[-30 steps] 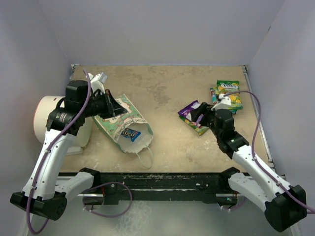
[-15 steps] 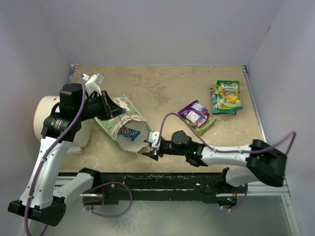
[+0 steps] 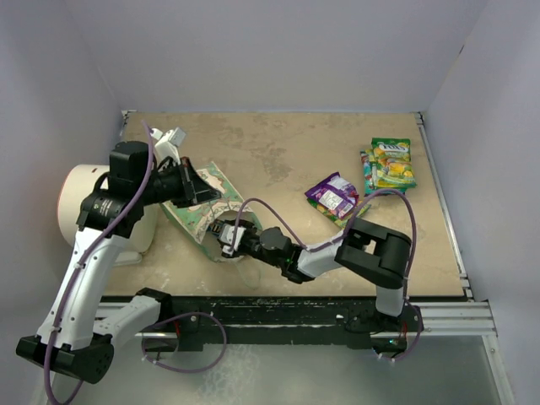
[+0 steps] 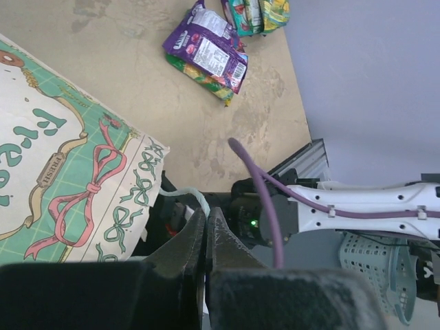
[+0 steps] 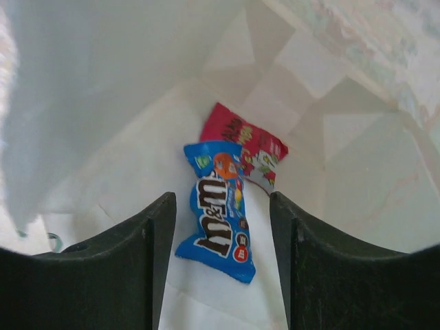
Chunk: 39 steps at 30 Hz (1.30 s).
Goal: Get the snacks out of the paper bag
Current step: Take out the snack from the paper bag.
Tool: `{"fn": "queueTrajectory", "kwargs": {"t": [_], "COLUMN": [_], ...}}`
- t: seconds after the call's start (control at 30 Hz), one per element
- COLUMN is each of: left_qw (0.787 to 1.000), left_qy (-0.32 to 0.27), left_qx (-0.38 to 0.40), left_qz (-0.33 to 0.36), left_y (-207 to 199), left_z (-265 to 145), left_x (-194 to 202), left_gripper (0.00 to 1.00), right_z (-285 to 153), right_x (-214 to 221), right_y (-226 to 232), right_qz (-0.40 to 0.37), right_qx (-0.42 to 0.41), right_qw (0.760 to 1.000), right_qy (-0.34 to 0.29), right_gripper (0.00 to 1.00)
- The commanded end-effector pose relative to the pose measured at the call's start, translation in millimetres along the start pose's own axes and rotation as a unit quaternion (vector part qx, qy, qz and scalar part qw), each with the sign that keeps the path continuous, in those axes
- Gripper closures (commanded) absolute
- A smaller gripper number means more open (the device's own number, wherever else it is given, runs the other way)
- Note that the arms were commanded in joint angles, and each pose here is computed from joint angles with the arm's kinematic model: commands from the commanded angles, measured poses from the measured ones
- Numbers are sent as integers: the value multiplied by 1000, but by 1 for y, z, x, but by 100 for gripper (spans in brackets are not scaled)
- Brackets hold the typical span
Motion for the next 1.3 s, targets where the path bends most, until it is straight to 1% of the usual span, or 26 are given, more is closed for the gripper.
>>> {"fn": "queueTrajectory", "kwargs": {"t": [0.0,0.1,0.2,0.33,0.47,0.63,0.67,0.73,0.9,1.0,1.07,1.13,1.17,1.2,1.27], "left_qw": [999,998,998,998,997,997,998,998,998,999,999,999,999,999,998], "left_qy": [9,15,21,31,36,36,34,32,27,19,13,5,0,-5,-15], "left_qx": [41,44,45,43,37,25,22,18,4,-5,-8,-12,-14,-14,-18], "left_qz": [22,32,38,45,51,57,58,57,50,47,46,45,45,46,50], "left_y": [-15,-17,-18,-17,-16,-14,-13,-12,-6,-4,-3,-2,-2,-2,-2], "left_z": [0,-1,0,-2,-5,-7,-8,-9,-8,-8,-7,-6,-5,-5,-4], "left_x": [-2,-3,-4,-1,2,2,1,1,2,0,-2,-5,-7,-9,-14], "left_gripper": [100,100,100,100,100,100,100,100,100,100,100,100,100,100,100], "right_z": [7,11,17,23,27,27,25,22,11,1,-7,-17,-25,-30,-44], "right_x": [-10,-2,9,30,49,68,71,73,58,36,25,15,14,6,4], "right_y": [-26,-18,-9,-7,-2,5,7,7,-2,-6,-3,3,9,8,14], "right_qz": [-22,-3,16,36,41,47,48,46,44,59,71,85,94,111,145], "right_qx": [77,69,67,90,96,99,98,97,104,96,83,66,54,53,39], "right_qw": [997,997,998,995,994,993,993,993,993,993,994,993,992,990,984], "right_qy": [-22,-22,-17,3,21,42,46,48,37,22,27,42,60,63,96], "right_gripper": [40,38,35,29,29,40,44,57,73,76,78,81,82,83,84]}}
Point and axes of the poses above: each gripper's point midway between its finger pads, its own z axis out along the fingers, its own y axis along the line the jaws close on, x = y × z, the point moved 2 cm from there along -z, back along the fingers, and after that the axes turned 7 degrees about -z, right-handed, at the moved point
